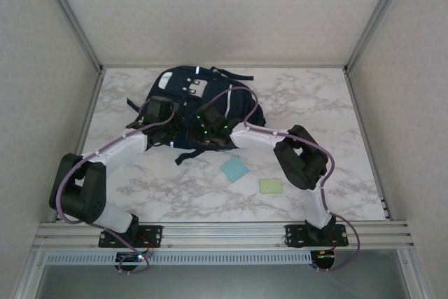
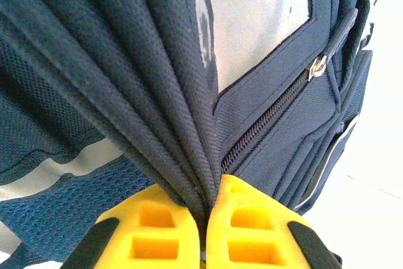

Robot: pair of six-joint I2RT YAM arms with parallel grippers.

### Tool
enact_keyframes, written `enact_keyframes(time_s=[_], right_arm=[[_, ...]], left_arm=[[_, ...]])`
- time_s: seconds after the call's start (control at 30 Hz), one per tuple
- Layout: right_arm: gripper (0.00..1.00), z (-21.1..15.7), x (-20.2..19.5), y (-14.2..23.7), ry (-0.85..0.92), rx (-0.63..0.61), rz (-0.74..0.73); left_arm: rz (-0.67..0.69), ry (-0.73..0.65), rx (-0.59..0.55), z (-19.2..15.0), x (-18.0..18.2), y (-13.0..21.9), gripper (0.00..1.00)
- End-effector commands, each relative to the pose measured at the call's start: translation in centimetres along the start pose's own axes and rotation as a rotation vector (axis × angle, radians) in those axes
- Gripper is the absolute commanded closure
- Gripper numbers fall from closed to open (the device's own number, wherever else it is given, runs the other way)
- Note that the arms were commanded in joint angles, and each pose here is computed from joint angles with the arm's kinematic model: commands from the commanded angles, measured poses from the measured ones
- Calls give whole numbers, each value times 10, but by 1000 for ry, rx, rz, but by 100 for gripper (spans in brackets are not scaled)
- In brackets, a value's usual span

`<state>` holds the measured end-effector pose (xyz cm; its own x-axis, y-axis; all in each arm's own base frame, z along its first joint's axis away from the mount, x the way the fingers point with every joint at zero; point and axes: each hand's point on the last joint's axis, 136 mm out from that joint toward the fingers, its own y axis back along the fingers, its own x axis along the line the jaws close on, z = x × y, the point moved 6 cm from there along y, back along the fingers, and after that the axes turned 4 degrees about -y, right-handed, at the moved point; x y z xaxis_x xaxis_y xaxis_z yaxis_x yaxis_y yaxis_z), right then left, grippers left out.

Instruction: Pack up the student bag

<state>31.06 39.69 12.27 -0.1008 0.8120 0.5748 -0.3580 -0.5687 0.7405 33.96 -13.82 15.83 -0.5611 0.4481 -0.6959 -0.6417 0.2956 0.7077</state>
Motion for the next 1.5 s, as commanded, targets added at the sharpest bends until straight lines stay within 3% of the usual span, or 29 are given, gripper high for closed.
enact_keyframes(time_s=[0.0, 0.1, 0.4, 0.53, 0.73, 0.87, 1.13, 1.47], right_arm=[[63, 27, 14, -9, 23, -139, -34], [73, 28, 7, -14, 26, -124, -127], [100, 21, -6, 4, 104, -111, -192], [100, 13, -16, 18, 174, -59, -218], [100, -19, -49, 33, 263, 152, -286], [100, -33, -77, 46, 307, 269, -424], [100, -17, -118, 79, 440, 207, -751], [100, 15, -155, 110, 824, 142, -1284]], left_arm=[[-145, -27, 165, -37, -27, 23, 100], [-138, -25, 164, -38, -23, 23, 100], [-89, -51, 63, -13, -13, 16, 100], [-53, -64, 14, 4, -7, 10, 100], [-34, -46, -37, 30, 0, 3, 100], [-29, -57, -44, 37, -1, 3, 100], [-30, -71, -20, 40, -4, 1, 100], [14, -141, -5, 60, -5, -4, 100]])
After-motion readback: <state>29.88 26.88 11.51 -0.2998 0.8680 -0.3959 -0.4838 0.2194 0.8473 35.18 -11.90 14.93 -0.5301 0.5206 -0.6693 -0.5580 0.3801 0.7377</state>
